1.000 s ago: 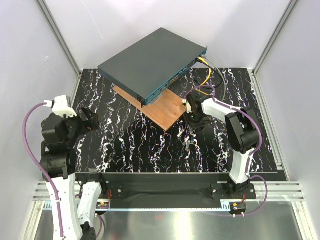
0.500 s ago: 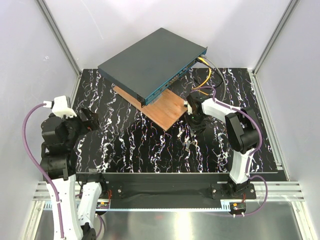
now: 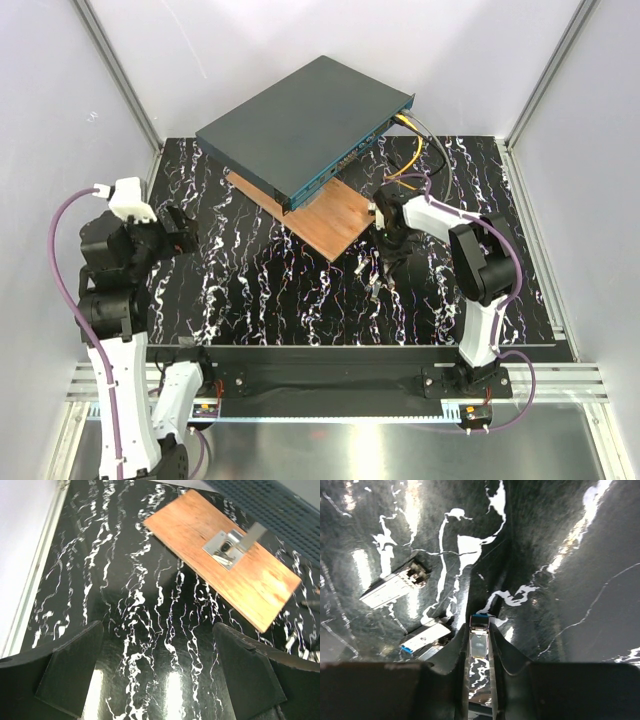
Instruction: Insert the plug into the switch port
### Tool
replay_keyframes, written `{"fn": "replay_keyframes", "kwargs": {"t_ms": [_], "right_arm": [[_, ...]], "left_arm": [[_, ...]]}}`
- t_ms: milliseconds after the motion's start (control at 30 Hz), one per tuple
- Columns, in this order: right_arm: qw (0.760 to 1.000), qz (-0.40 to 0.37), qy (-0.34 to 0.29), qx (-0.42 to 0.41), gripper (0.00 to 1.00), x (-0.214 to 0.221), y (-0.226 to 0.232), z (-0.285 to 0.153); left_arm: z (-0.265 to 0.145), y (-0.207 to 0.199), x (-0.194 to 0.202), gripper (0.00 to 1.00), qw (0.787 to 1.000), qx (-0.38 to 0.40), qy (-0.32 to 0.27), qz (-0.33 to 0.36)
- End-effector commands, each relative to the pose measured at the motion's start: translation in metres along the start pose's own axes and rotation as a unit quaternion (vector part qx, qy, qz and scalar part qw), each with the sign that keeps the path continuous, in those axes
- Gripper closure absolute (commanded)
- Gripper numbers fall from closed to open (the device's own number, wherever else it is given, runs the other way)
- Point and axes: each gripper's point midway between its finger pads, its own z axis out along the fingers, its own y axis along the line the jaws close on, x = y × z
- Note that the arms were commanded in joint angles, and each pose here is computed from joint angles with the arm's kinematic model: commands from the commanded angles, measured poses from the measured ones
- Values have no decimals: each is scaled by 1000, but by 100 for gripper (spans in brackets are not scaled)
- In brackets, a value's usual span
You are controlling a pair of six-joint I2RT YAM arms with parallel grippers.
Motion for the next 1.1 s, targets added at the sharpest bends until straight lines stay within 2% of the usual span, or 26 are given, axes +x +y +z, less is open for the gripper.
{"fn": "replay_keyframes", "kwargs": {"t_ms": [0,100,133,200,233,300,433,500,533,600,633,667,733,767,800,867,933,967,1000,1033,1067], "right_arm": [[999,3,-38,-39,100,-17,6,-27],[990,15,-98,-100,100,-35,4,-70],[983,24,-136,-117,100,-44,-3,-96],[973,21,-181,-141,100,-51,-10,-127],[962,18,-220,-161,100,-53,-11,-155],[949,10,-271,-162,100,-56,-28,-189],[908,-29,-371,-193,100,-47,-18,-271],[887,-45,-413,-204,100,-46,-7,-303],[872,-51,-435,-220,100,-39,3,-323],[846,-47,-476,-237,100,-40,13,-352],[824,-64,-507,-244,100,-38,20,-371],[815,-63,-519,-251,100,-36,24,-380],[797,-52,-534,-276,100,-31,33,-396],[793,-56,-540,-275,100,-30,33,-399],[790,-50,-541,-282,100,-29,35,-401],[780,-44,-556,-285,100,-27,36,-408],[765,-38,-576,-285,100,-27,36,-415],[760,-23,-580,-292,100,-26,36,-418],[739,-24,-610,-284,100,-24,35,-433],[735,-10,-615,-285,100,-25,32,-428],[724,7,-624,-293,100,-24,32,-431]], "left_arm": [[-19,-24,-25,1,995,65,-43,55],[-36,-50,-38,1,986,129,-72,71],[-46,-64,-44,1,980,165,-79,79],[-50,-75,-45,1,977,195,-62,66],[-60,-85,-55,1,971,219,-67,66],[-64,-100,-56,1,963,265,-34,49],[-88,-124,-87,1,943,320,-75,54],[-84,-128,-99,1,938,335,-75,49],[-90,-134,-108,1,931,351,-81,56],[-75,-137,-118,1,927,364,-71,53],[-78,-145,-128,1,921,376,-81,64],[-62,-149,-132,1,920,381,-68,65],[-45,-170,-136,1,911,389,-57,121],[-41,-181,-140,1,908,395,-57,126],[-40,-198,-135,1,898,407,-56,159],[-24,-221,-137,1,890,416,-57,178],[-17,-255,-121,2,876,432,-51,209],[-14,-269,-120,3,865,433,-75,242],[-10,-289,-97,5,862,423,-70,271],[-8,-300,-90,6,858,419,-79,288],[-8,-314,-92,8,850,415,-112,304]]}}
